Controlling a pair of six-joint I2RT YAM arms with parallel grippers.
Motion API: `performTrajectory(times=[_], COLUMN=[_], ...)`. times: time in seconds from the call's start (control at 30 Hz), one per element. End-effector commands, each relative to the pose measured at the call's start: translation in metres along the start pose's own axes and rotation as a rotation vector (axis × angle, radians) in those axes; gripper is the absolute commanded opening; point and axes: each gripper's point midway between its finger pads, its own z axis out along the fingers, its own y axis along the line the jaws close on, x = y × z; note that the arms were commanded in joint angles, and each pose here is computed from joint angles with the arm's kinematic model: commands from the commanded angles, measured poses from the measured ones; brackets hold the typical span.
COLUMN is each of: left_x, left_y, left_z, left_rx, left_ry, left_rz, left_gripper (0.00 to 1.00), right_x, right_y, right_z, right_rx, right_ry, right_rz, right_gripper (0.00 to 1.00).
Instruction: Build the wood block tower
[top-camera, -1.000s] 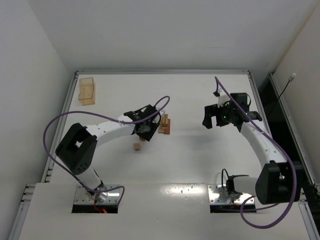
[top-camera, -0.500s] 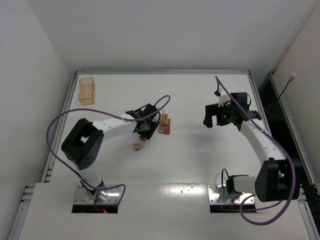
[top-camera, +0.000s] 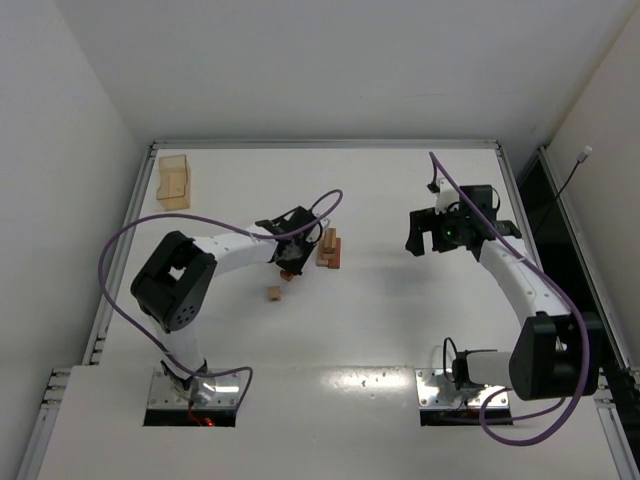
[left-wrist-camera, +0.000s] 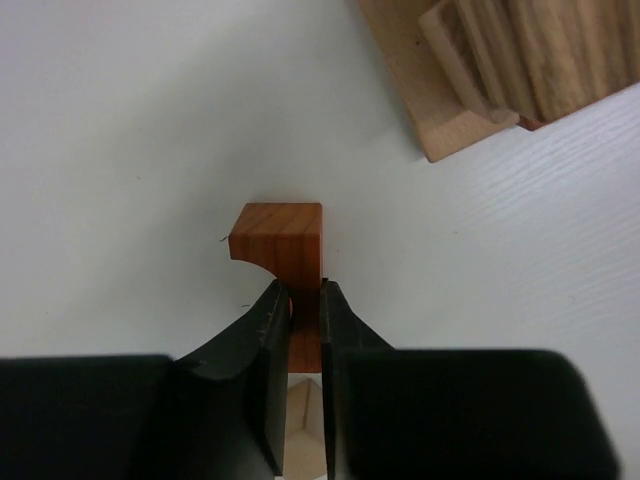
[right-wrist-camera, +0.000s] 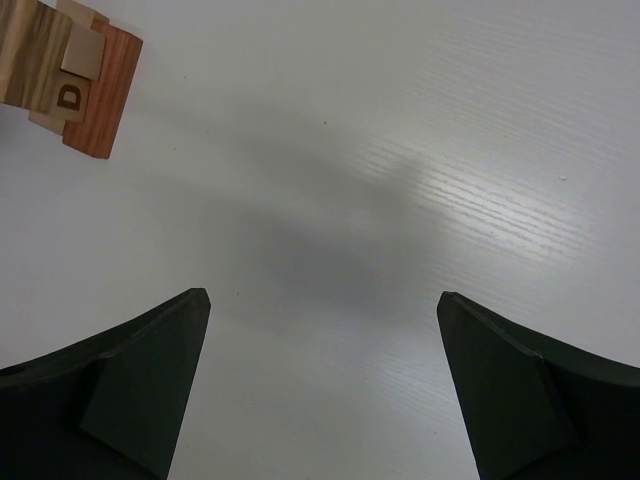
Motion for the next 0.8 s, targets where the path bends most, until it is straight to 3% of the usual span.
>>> performTrajectory(times=[0.0,0.1,0.2,0.27,0.47,0.57,0.6,0.7,0.77], left_x=[-0.016,-0.001,-0.011,-0.030,-0.082,-0.097,-0.108,-0.122,-0.136], left_y=[0.016,0.030,0.049,0.060,0.079,0.086,0.070,0.066,0.065], left_z=[-0.001,0.000,-0.027,-0.054,-0.107,-0.113,-0.121,-0.130,-0.138], left_rx=[-0.067,-0.132,-0.150,-0.150,-0.129,-0.045,0.102,0.316,0.370], left_ry=[-0.042,-0.011,-0.107,-0.213,-0.308,-0.323,-0.334,-0.396,-0.443], left_rz=[-0.090,-0.207,-0.321,-0.436,-0.670,-0.744,-0.739,-0.822,-0.828], left_gripper=[0.00,0.00,0.00,0.00,0.00,0.00,0.00,0.00,0.00], right_x=[-0.024,-0.024,-0.027,-0.034,-0.059,-0.082,-0.088,-0.115,-0.133], right_y=[-0.002,0.001,0.012,0.020,0.044,0.061,0.071,0.093,0.106], right_z=[-0.005,-0.005,-0.015,-0.021,-0.031,-0.040,-0.041,-0.052,-0.056], right_rx=[0.010,0.009,-0.010,-0.046,-0.087,-0.116,-0.139,-0.165,-0.185], right_ry=[-0.063,-0.072,-0.112,-0.143,-0.179,-0.231,-0.243,-0.333,-0.360], right_rz=[0.016,0.073,0.096,0.119,0.097,0.077,0.076,0.022,-0.006], right_gripper=[0.94,0.92,0.90,0.90,0.85,0.82,0.80,0.78,0.78])
